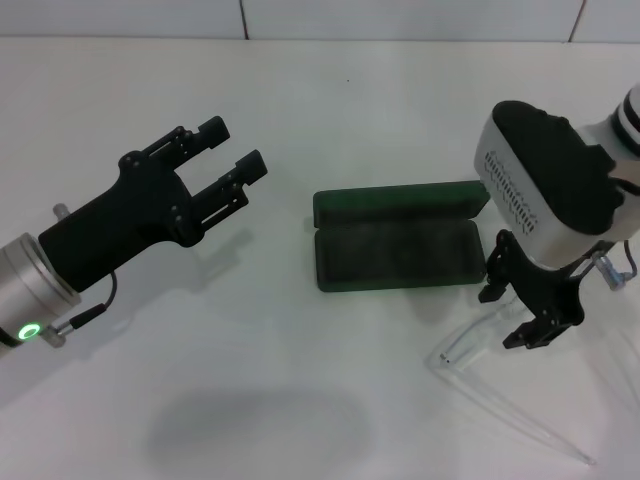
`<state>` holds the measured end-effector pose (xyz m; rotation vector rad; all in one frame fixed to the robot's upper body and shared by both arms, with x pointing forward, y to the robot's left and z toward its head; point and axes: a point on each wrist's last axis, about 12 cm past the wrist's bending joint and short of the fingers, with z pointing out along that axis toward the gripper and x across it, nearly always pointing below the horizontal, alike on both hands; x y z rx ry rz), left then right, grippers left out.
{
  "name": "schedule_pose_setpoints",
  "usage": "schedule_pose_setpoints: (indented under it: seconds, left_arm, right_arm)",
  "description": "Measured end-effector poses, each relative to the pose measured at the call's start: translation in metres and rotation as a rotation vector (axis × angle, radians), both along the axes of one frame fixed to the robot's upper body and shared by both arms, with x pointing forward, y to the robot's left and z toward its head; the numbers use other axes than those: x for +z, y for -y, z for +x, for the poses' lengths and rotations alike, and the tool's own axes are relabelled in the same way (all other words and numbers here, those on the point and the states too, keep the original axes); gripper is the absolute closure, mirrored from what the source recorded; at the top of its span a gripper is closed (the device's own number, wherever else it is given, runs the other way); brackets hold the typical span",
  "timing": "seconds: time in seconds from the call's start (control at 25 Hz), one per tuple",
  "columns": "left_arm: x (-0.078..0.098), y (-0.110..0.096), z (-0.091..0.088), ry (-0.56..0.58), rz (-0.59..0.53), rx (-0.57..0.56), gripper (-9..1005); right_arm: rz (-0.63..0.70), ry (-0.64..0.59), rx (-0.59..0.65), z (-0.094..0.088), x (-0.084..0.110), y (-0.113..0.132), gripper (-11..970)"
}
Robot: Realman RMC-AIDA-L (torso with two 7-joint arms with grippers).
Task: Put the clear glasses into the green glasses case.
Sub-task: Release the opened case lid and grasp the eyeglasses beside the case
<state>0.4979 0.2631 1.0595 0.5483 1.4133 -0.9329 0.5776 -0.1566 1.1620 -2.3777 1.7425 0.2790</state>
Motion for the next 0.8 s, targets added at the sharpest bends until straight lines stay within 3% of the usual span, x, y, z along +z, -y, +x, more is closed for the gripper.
schedule_pose_setpoints:
  seconds: [0.48,0.8]
  left_arm:
    - [0.002,0.002,0.003,0.019,0.006,-0.004,337]
    - [0.002,0.003,0.003,0.019,0.006,-0.005,336]
  right_arm:
    - [-0.099,0.013,0.047,-0.001,-0.013,-0.013,421]
    - [-0.078,0.035,0.05,0.0,-0.012,-0.017,529]
